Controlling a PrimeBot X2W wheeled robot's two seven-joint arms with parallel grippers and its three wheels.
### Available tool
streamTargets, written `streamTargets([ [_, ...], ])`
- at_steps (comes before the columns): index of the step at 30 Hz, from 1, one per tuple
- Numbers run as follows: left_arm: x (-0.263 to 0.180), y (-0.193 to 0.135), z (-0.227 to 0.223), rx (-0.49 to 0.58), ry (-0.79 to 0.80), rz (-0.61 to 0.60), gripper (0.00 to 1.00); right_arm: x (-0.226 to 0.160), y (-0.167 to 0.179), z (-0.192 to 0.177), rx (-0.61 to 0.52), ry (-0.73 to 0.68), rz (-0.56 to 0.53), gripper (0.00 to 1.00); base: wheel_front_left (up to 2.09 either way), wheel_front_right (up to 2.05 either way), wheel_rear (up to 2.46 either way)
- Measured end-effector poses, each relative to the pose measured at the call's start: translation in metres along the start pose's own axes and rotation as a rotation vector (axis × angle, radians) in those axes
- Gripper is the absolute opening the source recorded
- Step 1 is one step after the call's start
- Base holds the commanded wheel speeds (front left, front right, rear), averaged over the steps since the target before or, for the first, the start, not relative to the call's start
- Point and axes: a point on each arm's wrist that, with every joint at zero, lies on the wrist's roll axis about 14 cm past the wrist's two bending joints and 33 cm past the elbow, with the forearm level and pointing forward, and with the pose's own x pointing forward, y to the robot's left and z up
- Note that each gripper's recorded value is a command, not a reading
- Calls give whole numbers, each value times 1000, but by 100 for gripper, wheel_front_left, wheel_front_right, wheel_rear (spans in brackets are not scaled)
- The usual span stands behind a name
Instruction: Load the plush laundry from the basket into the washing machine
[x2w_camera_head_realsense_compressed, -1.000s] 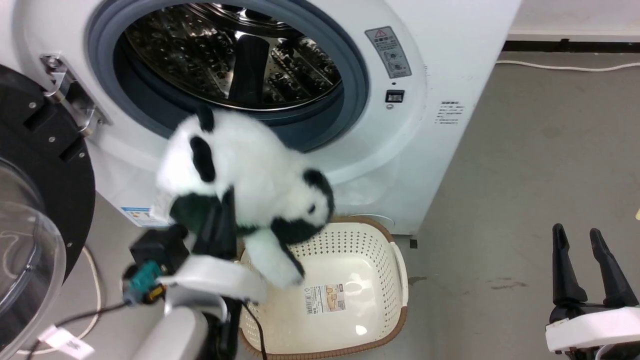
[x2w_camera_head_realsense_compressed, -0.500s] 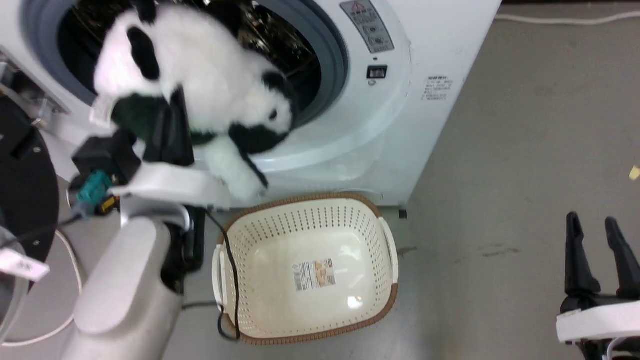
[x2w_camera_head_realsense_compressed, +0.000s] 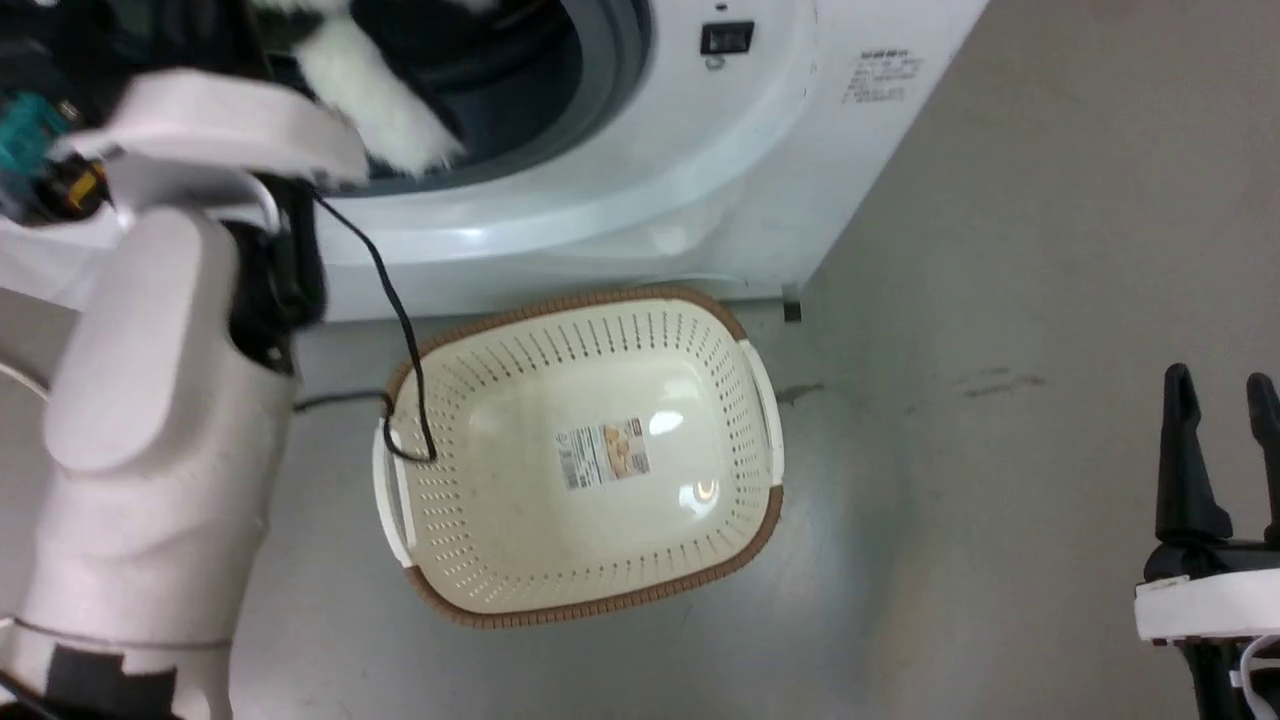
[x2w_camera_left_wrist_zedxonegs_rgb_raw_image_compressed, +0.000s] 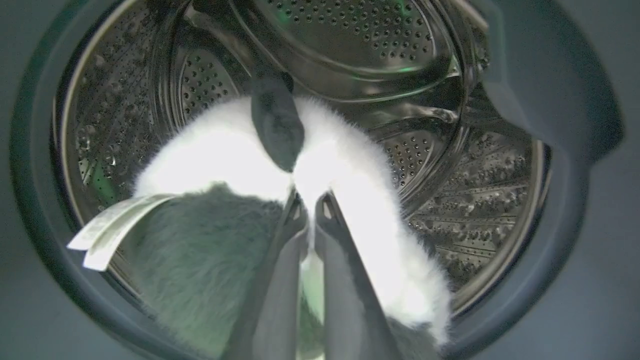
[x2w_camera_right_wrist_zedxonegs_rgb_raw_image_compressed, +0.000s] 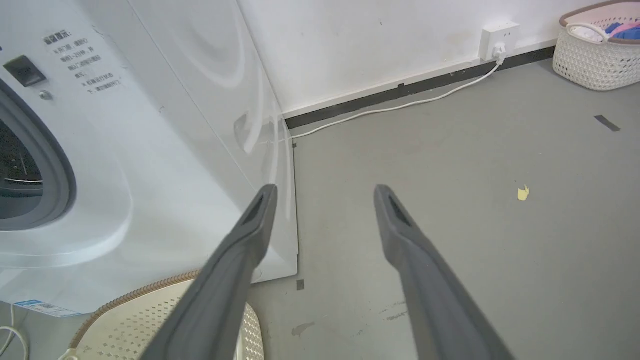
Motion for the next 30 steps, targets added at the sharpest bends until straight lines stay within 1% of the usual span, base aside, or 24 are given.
streamTargets([
  [5, 22, 6, -10, 1, -3, 23, 0, 5, -8, -11, -8, 26, -22, 100, 0, 0, 0],
  [8, 45, 11, -17, 14, -11, 30, 0, 6, -18, -23, -18, 58, -46, 100, 0, 0, 0],
  [9, 45, 11, -17, 14, -11, 30, 0, 6, -18, -23, -18, 58, -46, 100, 0, 0, 0],
  [10, 55, 15, -24, 19, -7, 43, 0, 6, -23, -29, -24, 74, -59, 100, 0, 0, 0],
  [17, 85, 23, -48, 32, 20, 75, 0, 6, -39, -47, -46, 122, -99, 100, 0, 0, 0],
  [25, 106, 33, -82, 46, 59, 107, 0, 5, -57, -67, -61, 167, -141, 100, 0, 0, 0],
  [30, 111, 37, -95, 52, 78, 116, 0, 5, -61, -74, -67, 183, -151, 100, 0, 0, 0],
])
